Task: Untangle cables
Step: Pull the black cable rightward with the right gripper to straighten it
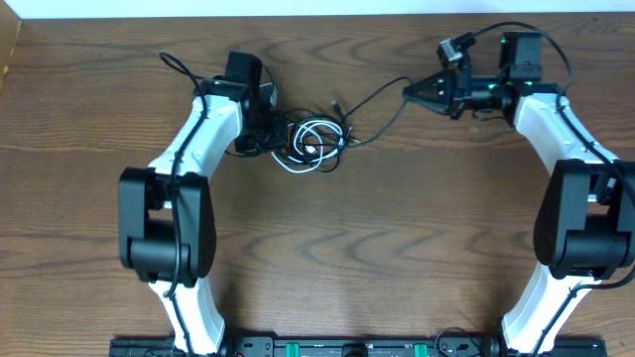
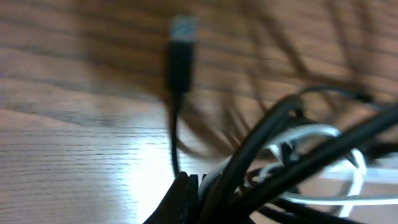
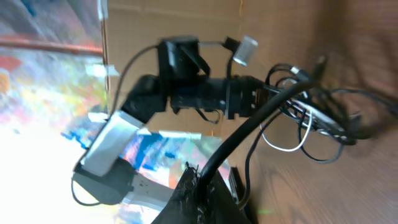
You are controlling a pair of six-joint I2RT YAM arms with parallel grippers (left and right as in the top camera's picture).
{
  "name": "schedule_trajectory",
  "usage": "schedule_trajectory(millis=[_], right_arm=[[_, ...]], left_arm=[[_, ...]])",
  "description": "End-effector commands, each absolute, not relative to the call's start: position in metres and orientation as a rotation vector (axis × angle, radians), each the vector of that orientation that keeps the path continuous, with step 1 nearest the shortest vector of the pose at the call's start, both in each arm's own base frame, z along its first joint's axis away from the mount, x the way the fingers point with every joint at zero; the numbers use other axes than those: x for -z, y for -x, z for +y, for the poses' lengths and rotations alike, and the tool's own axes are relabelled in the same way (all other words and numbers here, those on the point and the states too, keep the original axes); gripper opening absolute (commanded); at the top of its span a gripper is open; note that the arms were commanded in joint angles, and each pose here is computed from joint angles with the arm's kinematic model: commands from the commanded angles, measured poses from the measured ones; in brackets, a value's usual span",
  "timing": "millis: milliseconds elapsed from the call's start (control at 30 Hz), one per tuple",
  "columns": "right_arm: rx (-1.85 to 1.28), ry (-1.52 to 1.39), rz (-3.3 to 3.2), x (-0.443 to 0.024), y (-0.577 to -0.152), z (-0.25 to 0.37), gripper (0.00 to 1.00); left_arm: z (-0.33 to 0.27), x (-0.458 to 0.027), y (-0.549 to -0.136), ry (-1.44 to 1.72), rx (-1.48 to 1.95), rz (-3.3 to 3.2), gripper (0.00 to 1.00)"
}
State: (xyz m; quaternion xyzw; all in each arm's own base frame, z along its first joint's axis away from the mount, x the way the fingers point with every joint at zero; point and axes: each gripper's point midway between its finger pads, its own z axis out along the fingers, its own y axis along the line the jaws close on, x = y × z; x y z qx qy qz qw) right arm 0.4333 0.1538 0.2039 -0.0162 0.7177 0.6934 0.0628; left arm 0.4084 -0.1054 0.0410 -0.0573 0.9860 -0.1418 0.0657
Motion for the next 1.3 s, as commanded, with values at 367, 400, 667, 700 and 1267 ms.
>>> schedule_trajectory(millis=[367,400,667,700,1267], right_arm=[[-1.933,-0.288,1.989,-0.209,-0.459,-0.003,0.01],[-1.923,-0.303,1.981,-0.209,-0.459,-0.010,0.01],[-1.714,-0.512,1.963,-0.193,-0.464,-0.078,0.01],[-1.684,-0.534,1.970,-0.190,-0.466,-0.081,0.01],[-0.903,-1.284,2.249,-0.076,-0.437,-0.176,0.01]], left_arm=[[-0.088,-0.015,-0.407,0.275,0.286,3.026,0.08],[-0.088,-0.015,-0.407,0.275,0.286,3.026,0.08],[-0.088,-0.015,-0.407,0.275,0.286,3.026,0.08],[-0.088,-0.015,-0.407,0.275,0.286,3.026,0.08],[-0.088,-0.015,-0.407,0.274,0.285,3.026,0.08]])
